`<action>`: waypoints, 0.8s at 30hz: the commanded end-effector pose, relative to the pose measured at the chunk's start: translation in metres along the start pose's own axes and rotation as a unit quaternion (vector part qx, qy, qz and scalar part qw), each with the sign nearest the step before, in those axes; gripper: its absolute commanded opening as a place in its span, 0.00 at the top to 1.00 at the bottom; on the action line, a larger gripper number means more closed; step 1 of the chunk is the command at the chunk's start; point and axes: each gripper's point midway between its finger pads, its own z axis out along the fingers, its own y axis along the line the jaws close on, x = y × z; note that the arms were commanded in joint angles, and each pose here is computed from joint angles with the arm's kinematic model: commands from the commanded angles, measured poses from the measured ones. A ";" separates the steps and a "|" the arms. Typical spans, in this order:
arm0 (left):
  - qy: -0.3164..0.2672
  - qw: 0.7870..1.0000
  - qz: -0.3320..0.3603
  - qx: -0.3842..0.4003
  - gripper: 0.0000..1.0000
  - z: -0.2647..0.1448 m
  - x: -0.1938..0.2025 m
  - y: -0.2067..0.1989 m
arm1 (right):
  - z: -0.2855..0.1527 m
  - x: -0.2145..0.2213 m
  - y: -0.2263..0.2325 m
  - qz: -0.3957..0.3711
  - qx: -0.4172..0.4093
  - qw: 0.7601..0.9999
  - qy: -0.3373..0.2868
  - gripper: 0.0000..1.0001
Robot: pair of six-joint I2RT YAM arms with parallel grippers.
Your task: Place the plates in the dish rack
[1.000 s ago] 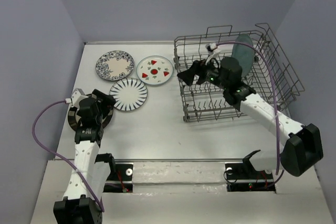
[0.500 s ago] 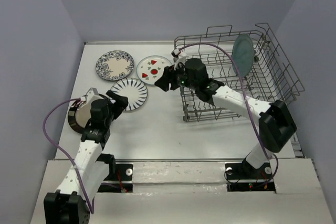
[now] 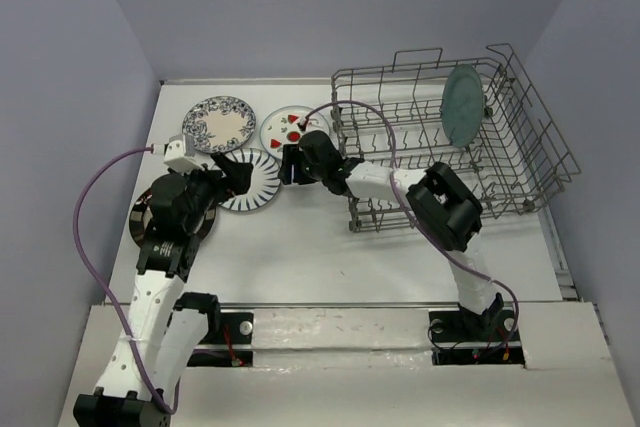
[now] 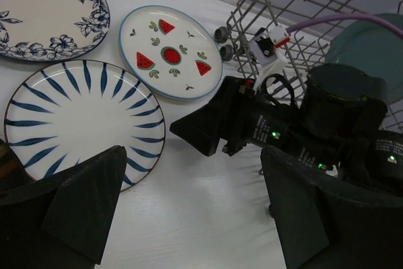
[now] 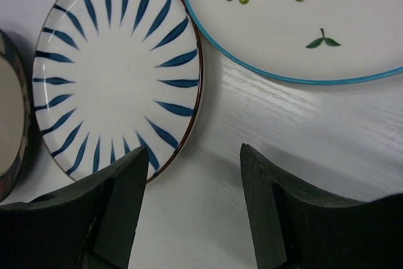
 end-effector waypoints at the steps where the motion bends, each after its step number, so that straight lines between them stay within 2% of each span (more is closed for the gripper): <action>1: 0.001 0.995 0.094 0.025 0.01 -0.009 -0.003 -0.016 | 0.020 -0.020 0.016 0.029 0.021 0.998 -0.042 0.35; 6: -0.016 0.994 0.109 0.023 0.01 -0.018 -0.005 -0.022 | 0.038 -0.005 0.017 0.052 0.025 0.998 -0.030 0.39; 14: -0.030 0.993 0.113 0.032 0.01 -0.028 -0.007 -0.030 | 0.049 0.009 0.010 0.067 0.045 0.996 -0.025 0.53; 16: -0.034 0.992 0.113 0.034 0.01 -0.030 -0.008 -0.031 | 0.047 0.014 0.005 0.066 0.052 0.996 -0.022 0.64; 17: -0.035 0.992 0.113 0.034 0.01 -0.030 -0.009 -0.031 | 0.046 0.015 0.004 0.067 0.053 0.996 -0.021 0.66; 23: -0.028 0.993 0.114 0.031 0.01 -0.028 -0.007 -0.030 | 0.048 0.028 -0.002 0.055 0.059 0.997 -0.002 0.68; 24: -0.024 0.993 0.114 0.029 0.01 -0.028 -0.005 -0.029 | 0.048 0.029 -0.003 0.053 0.061 0.997 0.001 0.72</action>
